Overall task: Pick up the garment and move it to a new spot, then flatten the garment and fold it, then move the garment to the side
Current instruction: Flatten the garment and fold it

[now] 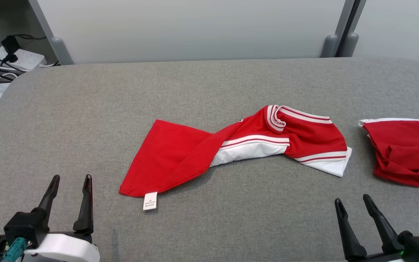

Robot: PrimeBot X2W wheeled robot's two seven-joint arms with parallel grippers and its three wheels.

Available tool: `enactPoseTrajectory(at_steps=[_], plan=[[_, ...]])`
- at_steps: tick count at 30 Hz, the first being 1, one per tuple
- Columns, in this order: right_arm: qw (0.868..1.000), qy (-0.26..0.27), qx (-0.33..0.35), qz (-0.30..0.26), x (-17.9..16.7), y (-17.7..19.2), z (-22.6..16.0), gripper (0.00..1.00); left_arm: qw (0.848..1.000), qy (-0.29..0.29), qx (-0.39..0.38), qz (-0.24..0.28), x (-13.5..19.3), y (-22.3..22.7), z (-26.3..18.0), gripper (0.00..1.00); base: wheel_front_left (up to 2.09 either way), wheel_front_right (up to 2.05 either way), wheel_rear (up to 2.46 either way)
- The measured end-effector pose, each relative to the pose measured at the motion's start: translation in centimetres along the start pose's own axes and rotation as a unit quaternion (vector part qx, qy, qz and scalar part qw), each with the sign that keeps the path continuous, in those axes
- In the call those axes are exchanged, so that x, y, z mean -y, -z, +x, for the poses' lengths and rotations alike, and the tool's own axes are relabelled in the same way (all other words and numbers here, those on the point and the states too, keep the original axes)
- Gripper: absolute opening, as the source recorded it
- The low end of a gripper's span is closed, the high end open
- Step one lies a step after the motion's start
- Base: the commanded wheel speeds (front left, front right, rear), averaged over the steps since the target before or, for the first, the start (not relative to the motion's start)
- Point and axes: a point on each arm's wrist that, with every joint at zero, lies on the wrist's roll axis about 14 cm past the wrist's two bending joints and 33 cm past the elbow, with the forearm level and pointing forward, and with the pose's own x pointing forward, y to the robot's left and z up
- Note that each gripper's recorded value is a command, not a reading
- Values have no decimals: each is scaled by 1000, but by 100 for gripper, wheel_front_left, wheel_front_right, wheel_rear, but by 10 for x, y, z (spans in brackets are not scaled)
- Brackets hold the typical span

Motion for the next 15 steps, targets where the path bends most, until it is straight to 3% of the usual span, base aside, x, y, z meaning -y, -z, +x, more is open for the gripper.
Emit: enactPoseTrajectory(at_steps=[8, 15], plan=[[997, -53, -26, -39, -6, 5, 32, 100, 1000, 0, -13, -12, 4, 8, 4, 100, 0, 0, 0], [980, -133, -90, -114, -11, 20, 85, 100, 1000, -4, -11, -23, 7, 10, 15, 100, 0, 0, 0]])
